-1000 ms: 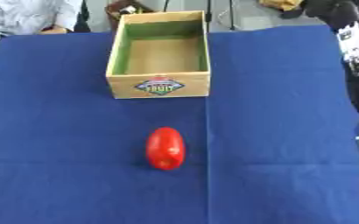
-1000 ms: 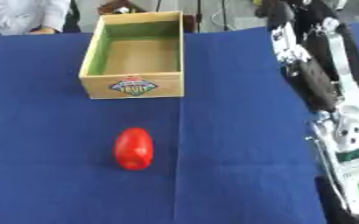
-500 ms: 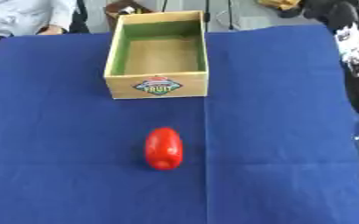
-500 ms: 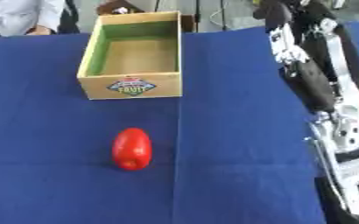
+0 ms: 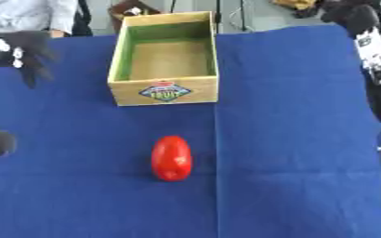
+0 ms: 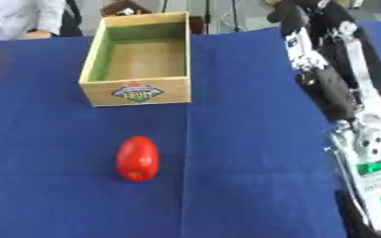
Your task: Pick up objects on the table and place them in the box.
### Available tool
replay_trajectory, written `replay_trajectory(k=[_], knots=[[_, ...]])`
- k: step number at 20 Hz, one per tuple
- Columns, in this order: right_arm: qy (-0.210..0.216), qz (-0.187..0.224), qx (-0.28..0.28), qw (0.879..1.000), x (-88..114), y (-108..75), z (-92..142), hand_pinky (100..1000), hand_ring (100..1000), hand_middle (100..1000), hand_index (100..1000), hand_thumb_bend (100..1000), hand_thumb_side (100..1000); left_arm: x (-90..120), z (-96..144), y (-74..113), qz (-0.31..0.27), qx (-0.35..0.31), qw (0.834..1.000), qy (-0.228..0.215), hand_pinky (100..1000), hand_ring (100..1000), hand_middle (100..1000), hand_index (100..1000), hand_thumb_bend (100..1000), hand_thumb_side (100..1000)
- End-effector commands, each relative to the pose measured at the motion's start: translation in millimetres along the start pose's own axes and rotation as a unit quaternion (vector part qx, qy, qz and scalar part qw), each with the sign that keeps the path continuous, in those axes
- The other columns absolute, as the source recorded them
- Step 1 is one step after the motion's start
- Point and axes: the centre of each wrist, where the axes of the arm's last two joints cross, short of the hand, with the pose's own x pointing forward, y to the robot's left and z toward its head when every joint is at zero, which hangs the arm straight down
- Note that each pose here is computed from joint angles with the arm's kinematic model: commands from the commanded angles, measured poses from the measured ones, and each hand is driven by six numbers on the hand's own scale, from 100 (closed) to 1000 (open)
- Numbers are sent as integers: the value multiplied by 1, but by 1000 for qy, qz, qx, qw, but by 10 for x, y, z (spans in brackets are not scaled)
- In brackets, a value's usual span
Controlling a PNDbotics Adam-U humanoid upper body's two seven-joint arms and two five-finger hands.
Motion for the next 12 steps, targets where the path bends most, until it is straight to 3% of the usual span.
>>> replay_trajectory(k=[1, 12], knots=[[-12, 1, 5, 1000, 61, -15, -15, 945, 865, 622, 813, 100, 648, 61, -91, 80, -46, -58, 997, -15, 498, 621, 736, 973, 854, 797], [-7, 0, 7, 1000, 49, -15, 4, 947, 866, 620, 812, 100, 643, -140, -334, -177, -90, -202, 975, -2, 528, 672, 780, 972, 853, 725]])
